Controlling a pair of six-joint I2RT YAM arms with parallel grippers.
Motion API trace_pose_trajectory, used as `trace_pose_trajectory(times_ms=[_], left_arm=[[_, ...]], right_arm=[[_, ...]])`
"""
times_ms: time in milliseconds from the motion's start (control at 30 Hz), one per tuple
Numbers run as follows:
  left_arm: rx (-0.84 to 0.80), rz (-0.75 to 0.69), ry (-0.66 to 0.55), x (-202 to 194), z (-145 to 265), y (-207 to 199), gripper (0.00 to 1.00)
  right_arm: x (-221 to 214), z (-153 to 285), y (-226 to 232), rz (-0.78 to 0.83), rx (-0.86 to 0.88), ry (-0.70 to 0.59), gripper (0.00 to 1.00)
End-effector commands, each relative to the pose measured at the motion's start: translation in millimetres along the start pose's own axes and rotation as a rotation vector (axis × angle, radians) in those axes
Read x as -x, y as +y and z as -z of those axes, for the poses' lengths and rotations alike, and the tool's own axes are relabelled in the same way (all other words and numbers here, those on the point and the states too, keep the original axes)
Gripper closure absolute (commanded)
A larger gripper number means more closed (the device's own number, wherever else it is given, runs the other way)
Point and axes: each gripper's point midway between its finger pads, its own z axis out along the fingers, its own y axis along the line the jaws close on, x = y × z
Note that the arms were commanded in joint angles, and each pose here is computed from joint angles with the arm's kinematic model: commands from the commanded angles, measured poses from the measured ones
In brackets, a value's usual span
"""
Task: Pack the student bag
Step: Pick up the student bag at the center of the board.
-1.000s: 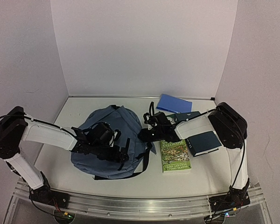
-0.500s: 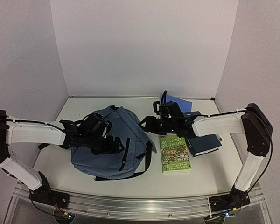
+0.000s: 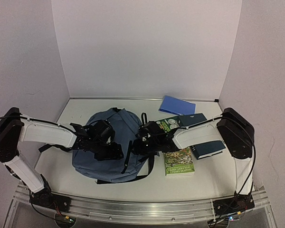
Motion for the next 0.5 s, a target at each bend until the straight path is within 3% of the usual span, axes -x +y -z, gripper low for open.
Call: trace_pose_trajectory(times_ms=[0,267,467], left_arm=[[0.006,0.003,-0.029,12,2,-6,0.33],[0.056,-0.005,-0.038,12,3,3,0.34],[0.068,-0.028,-0.063,21,6,0,0.33]], right_arm=[[20,-7,-5,0.017,-0.081,-0.068,0.47],[4,-35,-31,0.075,-0.220,-0.030,0.50],[-12,-38,-46,0.071,-0.268,-0.004,0.84]])
